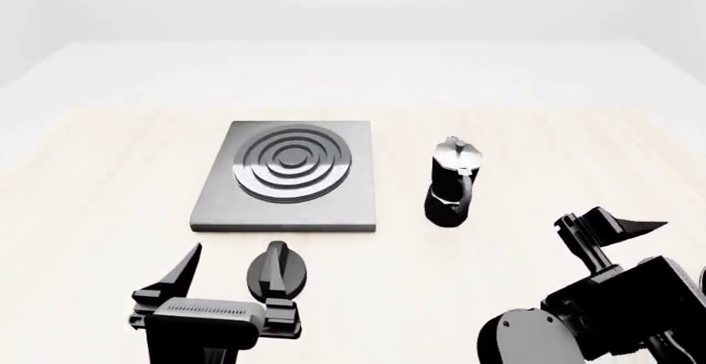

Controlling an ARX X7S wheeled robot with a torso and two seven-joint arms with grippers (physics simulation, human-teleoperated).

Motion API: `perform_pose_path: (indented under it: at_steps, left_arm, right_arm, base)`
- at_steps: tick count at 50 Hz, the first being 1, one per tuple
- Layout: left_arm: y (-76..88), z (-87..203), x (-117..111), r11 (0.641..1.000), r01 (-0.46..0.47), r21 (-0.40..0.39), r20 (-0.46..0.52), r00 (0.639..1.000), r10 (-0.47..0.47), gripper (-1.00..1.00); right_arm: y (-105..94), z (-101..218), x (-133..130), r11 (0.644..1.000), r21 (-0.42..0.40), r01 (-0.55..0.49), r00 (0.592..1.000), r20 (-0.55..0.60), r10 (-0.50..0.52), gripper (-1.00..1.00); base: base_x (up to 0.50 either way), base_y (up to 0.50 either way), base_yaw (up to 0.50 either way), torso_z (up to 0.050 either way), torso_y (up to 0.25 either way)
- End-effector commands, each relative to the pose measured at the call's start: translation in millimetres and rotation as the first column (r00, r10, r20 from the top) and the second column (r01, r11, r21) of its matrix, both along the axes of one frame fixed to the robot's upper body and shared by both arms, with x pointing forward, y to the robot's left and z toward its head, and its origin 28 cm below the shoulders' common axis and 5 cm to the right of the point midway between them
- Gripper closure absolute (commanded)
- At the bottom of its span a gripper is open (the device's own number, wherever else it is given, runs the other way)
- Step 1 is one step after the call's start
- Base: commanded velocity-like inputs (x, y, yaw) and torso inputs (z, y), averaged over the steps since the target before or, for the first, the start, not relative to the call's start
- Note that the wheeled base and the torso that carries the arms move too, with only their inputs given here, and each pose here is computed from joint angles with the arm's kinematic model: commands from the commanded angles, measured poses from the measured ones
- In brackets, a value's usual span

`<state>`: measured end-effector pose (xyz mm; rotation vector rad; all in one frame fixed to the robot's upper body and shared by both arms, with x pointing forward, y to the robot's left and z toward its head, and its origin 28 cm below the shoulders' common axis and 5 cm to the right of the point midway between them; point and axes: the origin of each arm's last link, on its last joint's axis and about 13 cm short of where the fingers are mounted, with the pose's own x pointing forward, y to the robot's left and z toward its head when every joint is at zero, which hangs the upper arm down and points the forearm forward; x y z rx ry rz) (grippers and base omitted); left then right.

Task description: Put the frying pan on the stove.

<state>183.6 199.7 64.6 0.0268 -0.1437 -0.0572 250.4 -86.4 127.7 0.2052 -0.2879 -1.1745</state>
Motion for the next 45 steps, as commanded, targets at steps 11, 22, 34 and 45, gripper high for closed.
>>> perform_pose_path:
  at_steps: [11, 22, 34, 45]
  left_arm:
    - [0.2, 0.8, 0.6, 1.000, 0.001, -0.001, 0.008, 1.000, -0.001, -1.00]
    - [0.4, 1.4, 0.1, 1.000, -0.001, -0.002, 0.010, 1.000, 0.001, -1.00]
    - [0.0, 1.7, 0.0, 1.000, -0.001, -0.002, 0.012, 1.000, 0.001, -1.00]
    - [0.3, 1.9, -0.4, 1.000, 0.000, -0.005, 0.011, 1.000, 0.001, -1.00]
  right_arm:
    - [-9.0, -4.4, 36.3, 0.991, 0.076, 0.109, 0.994, -0.027, -0.107, -1.00]
    - [-13.0, -2.3, 36.1, 0.984, 0.090, 0.151, 0.988, -0.029, -0.149, -1.00]
    - [-18.4, -8.7, 46.0, 0.972, 0.134, 0.195, 0.980, -0.066, -0.187, -1.00]
    - [-20.3, -15.8, 52.6, 0.962, 0.137, 0.235, 0.969, -0.104, -0.222, -1.00]
  base:
    - [0.00, 0.00, 0.00, 0.000, 0.000]
    - [0.00, 0.00, 0.00, 0.000, 0.000]
    - [0.00, 0.00, 0.00, 0.000, 0.000]
    - [0.00, 0.00, 0.00, 0.000, 0.000]
